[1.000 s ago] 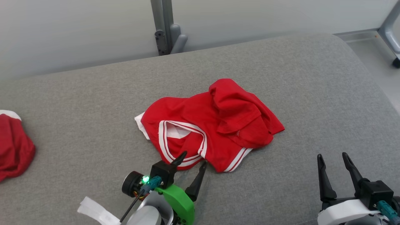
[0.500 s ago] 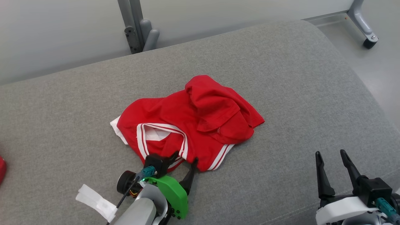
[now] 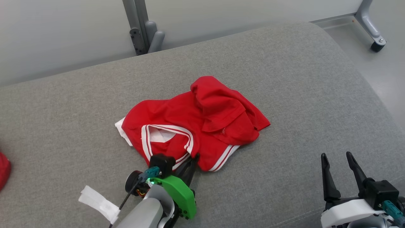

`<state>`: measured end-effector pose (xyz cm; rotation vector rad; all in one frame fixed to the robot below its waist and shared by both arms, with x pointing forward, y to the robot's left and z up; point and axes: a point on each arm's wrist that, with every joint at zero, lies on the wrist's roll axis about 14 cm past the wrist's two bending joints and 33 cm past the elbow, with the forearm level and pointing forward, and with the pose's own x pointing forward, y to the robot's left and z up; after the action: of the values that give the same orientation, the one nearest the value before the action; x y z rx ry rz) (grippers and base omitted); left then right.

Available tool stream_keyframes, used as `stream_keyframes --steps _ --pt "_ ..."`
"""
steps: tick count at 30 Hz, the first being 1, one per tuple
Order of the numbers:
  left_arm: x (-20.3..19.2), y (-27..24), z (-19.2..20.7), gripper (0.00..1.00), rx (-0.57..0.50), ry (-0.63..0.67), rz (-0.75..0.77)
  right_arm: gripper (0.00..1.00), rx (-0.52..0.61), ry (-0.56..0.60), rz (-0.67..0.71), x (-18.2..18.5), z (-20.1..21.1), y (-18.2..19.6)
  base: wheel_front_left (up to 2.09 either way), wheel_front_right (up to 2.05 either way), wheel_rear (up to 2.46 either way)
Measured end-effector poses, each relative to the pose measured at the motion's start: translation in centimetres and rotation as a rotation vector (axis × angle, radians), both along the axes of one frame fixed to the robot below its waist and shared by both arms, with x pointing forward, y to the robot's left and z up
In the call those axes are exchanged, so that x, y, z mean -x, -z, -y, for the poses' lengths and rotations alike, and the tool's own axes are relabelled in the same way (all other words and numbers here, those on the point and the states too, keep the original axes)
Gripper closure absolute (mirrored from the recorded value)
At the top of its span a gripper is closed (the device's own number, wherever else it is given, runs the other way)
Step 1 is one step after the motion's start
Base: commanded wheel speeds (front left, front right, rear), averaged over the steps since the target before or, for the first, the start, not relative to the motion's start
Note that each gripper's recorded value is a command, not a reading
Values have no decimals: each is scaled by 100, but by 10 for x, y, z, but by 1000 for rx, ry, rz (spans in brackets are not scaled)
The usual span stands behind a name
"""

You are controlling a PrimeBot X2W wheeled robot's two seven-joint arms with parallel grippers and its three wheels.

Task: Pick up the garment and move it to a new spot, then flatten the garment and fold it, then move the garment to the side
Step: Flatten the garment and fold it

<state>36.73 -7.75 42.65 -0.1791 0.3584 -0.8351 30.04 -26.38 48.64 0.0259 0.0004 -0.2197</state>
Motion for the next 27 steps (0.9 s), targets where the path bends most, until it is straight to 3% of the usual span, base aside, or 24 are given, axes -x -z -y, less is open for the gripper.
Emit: stream_keyframes --steps 2,6,13,23,27 --pt "-4 -5 -2 100 31 -26 -3 0 -1 -2 2 -1 0 0 0 0 0" --pt "-33 -49 -17 100 217 -161 21 0 -6 -1 7 0 0 -1 0 0 0" --pt "-61 -134 -76 100 403 -292 198 0 -14 -21 5 1 -6 1 0 0 0" --pt "-56 -275 -154 100 408 -315 445 0 -18 -73 30 -5 -21 -5 0 0 0" --pt "-55 -322 -177 100 364 -324 524 0 -14 -77 36 -4 -22 -6 0 0 0"
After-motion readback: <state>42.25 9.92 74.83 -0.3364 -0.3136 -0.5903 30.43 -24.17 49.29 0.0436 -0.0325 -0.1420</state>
